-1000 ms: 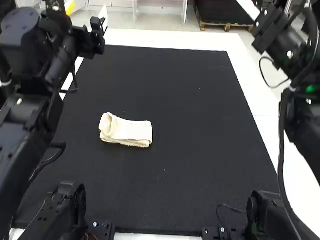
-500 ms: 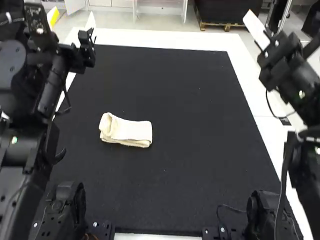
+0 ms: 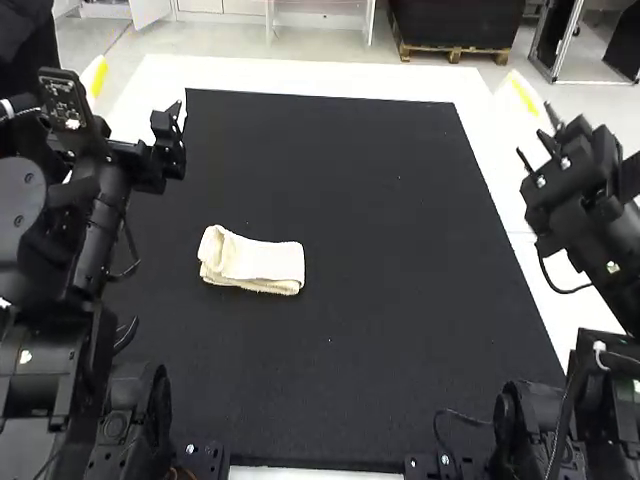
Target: Fold the towel.
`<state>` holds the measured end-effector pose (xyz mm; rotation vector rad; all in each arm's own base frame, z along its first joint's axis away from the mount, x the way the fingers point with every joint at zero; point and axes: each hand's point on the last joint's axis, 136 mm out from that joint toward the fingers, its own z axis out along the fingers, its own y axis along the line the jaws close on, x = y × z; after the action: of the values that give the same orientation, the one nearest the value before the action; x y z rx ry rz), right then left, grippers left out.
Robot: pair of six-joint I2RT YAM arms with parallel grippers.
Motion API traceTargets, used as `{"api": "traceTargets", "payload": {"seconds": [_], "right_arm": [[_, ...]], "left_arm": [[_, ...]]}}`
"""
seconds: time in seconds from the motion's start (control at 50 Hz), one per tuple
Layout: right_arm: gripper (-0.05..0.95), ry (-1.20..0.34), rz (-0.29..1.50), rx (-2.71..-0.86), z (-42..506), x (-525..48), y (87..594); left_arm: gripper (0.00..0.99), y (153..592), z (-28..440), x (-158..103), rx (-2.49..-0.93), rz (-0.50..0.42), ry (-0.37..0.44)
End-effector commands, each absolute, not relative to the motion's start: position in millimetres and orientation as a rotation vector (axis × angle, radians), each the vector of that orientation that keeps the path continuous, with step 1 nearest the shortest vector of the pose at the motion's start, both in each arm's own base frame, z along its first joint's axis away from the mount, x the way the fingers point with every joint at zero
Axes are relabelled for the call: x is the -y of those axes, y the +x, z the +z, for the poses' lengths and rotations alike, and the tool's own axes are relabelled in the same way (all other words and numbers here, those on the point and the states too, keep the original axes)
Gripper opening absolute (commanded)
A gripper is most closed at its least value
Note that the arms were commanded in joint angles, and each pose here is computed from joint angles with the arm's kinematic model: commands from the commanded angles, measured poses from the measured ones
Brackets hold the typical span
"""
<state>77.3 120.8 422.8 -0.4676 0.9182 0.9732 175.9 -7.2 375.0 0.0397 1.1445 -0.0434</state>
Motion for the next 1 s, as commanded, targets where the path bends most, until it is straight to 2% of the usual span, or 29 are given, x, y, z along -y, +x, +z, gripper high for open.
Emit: {"api": "traceTargets", "payload": {"seconds": [0.0, 0.1, 0.18, 0.24, 0.32, 0.42, 0.56, 0.62, 0.76, 0.9, 0.98], "right_arm": [[0.92, -0.356, 0.808, -0.799, 447, -97, 80], [0.92, -0.232, 0.532, -0.747, 451, -66, 100], [0.92, -0.146, 0.417, -0.774, 435, -47, 124], [0.92, -0.138, 0.372, -0.823, 415, -43, 142], [0.92, -0.107, 0.290, -0.879, 387, -33, 164], [0.92, -0.024, 0.227, -0.864, 372, -16, 173], [0.92, 0.029, 0.200, -0.993, 314, -7, 205], [0.92, 0.018, 0.215, -0.986, 315, -9, 204], [0.92, -0.001, 0.178, -1.098, 287, -10, 219], [0.92, 0.122, 0.083, -1.334, 230, 13, 240], [0.92, 0.139, 0.070, -1.440, 205, 15, 245]], "left_arm": [[0.961, 168, 386, 8, -1.101, 0.023, 0.082], [0.962, 170, 387, 6, -1.047, 0.103, 0.120], [0.964, 177, 378, 6, -1.005, 0.161, 0.156], [0.961, 183, 366, 3, -0.975, 0.177, 0.148], [0.948, 187, 353, -13, -0.929, 0.225, 0.062], [0.918, 188, 331, -36, -0.894, 0.286, -0.060], [0.941, 213, 292, -38, -1.074, 0.278, -0.057], [0.959, 221, 276, -39, -1.146, 0.277, -0.053], [0.961, 230, 251, -40, -1.255, 0.274, -0.049], [0.961, 236, 232, -42, -1.338, 0.252, -0.073], [0.961, 240, 211, -42, -1.425, 0.243, -0.074]]}}
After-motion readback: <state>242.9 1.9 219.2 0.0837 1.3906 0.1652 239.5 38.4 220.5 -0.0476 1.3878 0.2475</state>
